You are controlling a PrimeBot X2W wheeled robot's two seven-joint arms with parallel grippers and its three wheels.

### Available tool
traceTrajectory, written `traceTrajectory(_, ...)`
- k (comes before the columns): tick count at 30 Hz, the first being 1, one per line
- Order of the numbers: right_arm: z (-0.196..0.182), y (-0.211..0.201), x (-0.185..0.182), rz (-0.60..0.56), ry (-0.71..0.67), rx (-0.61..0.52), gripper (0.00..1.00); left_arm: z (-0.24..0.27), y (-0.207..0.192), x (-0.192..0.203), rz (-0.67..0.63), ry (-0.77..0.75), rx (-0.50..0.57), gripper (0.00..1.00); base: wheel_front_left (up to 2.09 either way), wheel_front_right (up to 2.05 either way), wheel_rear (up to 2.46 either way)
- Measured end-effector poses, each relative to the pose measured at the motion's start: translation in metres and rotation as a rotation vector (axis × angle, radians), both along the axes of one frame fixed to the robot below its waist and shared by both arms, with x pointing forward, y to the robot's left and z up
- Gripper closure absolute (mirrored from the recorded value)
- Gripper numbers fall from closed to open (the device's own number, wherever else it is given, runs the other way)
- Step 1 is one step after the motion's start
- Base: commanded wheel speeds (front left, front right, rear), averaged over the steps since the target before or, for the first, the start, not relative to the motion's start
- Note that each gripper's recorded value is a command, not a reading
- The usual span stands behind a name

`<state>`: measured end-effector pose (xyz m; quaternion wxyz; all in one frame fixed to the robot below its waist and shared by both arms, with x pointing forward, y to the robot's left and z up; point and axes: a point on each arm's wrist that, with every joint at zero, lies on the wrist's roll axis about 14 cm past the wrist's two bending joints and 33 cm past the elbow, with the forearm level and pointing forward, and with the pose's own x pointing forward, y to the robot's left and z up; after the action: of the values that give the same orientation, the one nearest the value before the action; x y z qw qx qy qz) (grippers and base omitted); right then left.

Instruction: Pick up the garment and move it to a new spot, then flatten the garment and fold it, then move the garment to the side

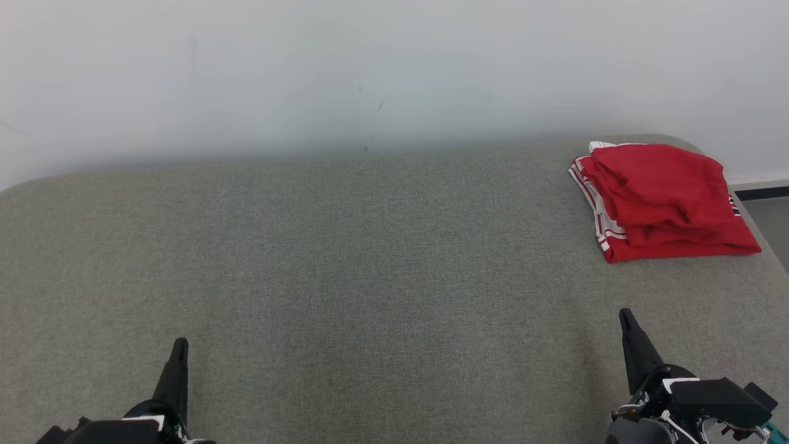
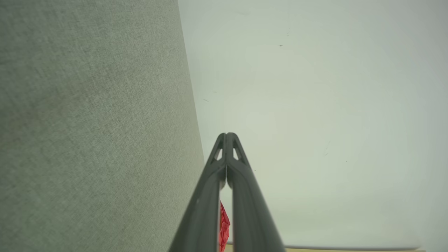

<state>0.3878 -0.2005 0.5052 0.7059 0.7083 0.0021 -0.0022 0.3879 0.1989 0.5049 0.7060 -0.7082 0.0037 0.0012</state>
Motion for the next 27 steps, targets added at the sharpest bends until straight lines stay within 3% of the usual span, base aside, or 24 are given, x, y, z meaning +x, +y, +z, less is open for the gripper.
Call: traceTrajectory(27,0.0001,-0.0002,0.0,-0.001,0.0,0.0,1.0,0.0,0.0,0.0,0.0,0.0,0.0,1.0,0.0,0.0,0.0)
